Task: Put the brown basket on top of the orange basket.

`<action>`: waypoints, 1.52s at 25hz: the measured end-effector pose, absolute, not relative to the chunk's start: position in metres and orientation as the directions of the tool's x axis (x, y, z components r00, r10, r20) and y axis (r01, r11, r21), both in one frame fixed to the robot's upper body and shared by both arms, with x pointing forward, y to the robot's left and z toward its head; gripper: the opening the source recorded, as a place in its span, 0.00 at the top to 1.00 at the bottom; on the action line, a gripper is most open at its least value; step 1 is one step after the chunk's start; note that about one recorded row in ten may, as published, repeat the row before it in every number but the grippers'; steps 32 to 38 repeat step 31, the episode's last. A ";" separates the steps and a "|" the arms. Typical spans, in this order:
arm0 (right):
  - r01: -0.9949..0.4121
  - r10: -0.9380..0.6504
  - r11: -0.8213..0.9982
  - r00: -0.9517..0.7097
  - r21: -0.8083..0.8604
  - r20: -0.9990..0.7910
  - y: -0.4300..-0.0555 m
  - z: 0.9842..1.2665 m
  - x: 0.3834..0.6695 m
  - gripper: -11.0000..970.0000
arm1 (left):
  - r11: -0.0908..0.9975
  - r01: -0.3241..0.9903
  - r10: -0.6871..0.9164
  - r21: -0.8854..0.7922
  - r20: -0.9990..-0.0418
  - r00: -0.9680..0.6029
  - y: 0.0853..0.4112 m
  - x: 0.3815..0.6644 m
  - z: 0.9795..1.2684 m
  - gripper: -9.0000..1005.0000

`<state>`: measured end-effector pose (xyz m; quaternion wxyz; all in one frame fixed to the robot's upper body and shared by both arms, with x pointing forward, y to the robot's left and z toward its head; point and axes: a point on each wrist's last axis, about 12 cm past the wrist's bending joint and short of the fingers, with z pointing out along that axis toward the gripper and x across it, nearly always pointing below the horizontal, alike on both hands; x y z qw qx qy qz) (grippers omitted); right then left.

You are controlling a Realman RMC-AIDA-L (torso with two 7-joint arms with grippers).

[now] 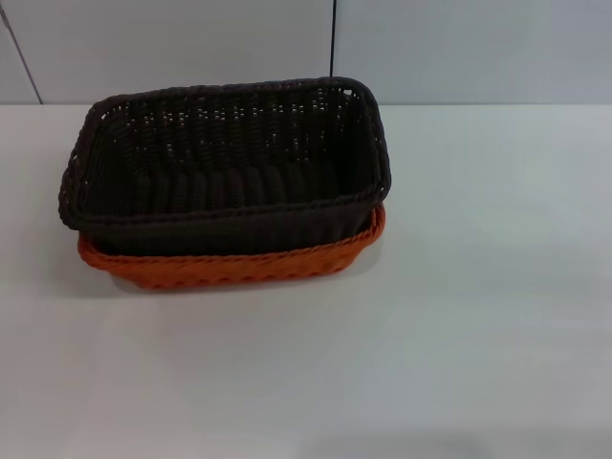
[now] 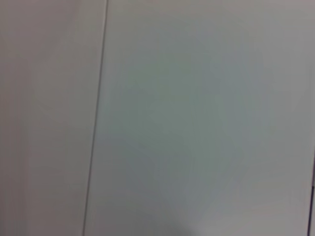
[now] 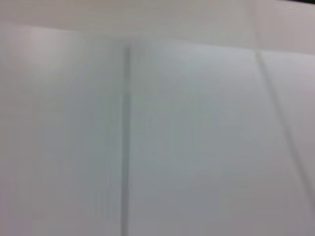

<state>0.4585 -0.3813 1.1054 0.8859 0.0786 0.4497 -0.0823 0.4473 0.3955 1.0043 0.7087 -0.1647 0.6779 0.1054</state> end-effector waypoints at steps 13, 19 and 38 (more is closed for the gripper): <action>0.235 -0.014 0.964 0.524 0.128 -0.852 -0.383 1.063 0.430 0.15 | 0.915 -0.393 -0.066 -0.085 -0.996 0.062 0.397 0.438 1.002 0.21; 0.211 -0.030 0.972 0.552 0.105 -0.833 -0.377 1.065 0.430 0.15 | 0.915 -0.393 -0.071 -0.087 -0.996 0.056 0.397 0.439 1.002 0.21; 0.197 -0.032 0.975 0.587 0.104 -0.809 -0.375 1.071 0.438 0.15 | 0.915 -0.393 -0.080 -0.088 -0.996 0.037 0.395 0.442 1.000 0.21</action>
